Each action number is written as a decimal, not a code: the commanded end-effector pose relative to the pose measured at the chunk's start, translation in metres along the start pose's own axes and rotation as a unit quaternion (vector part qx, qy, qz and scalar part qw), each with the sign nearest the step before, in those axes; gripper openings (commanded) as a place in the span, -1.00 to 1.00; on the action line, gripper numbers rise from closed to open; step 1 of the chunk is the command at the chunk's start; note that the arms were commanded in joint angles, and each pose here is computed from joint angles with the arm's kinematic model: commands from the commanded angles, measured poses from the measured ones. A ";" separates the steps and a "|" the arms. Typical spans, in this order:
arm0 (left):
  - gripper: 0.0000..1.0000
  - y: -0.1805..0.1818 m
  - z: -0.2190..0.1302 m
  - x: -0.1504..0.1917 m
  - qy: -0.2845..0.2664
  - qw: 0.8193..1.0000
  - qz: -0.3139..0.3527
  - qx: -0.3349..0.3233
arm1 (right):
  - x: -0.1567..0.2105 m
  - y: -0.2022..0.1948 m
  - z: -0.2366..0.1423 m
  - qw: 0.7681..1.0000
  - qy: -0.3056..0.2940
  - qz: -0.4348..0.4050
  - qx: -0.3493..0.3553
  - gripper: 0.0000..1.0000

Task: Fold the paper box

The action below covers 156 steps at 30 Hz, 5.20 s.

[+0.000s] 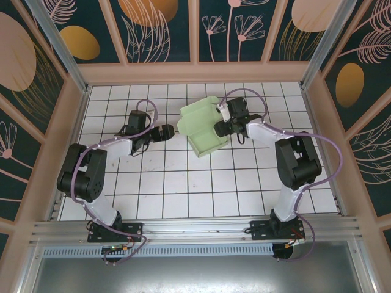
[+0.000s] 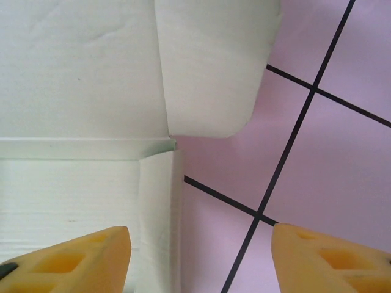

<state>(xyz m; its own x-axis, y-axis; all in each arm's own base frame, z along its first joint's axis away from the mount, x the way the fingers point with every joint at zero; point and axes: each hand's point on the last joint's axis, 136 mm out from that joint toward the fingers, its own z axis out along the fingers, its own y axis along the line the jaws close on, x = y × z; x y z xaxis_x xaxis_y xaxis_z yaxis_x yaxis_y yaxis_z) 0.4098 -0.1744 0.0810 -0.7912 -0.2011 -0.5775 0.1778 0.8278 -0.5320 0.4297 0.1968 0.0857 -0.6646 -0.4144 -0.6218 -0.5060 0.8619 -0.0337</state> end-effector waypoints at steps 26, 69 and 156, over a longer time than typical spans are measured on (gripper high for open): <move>0.76 -0.003 -0.002 0.000 -0.010 1.000 0.024 0.017 | 0.065 0.009 0.041 0.987 0.154 -0.005 0.036 -1.00; 0.80 0.008 -0.028 -0.021 -0.065 0.998 -0.001 0.014 | 0.039 0.058 0.025 0.990 0.108 0.052 0.077 -0.14; -1.00 -0.070 0.011 -0.059 0.137 0.910 0.381 0.085 | -0.008 0.047 -0.021 0.990 -0.026 0.136 -0.016 0.36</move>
<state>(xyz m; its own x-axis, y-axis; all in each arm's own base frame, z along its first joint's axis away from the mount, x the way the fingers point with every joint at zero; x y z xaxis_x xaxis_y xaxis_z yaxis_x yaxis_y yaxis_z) 0.4474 -0.2193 0.1156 -0.5793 0.5821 -0.5706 0.7857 0.5852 -0.2007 0.3934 0.2322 0.1057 -0.7317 -0.1967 -0.6526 -0.3863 0.9085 0.1593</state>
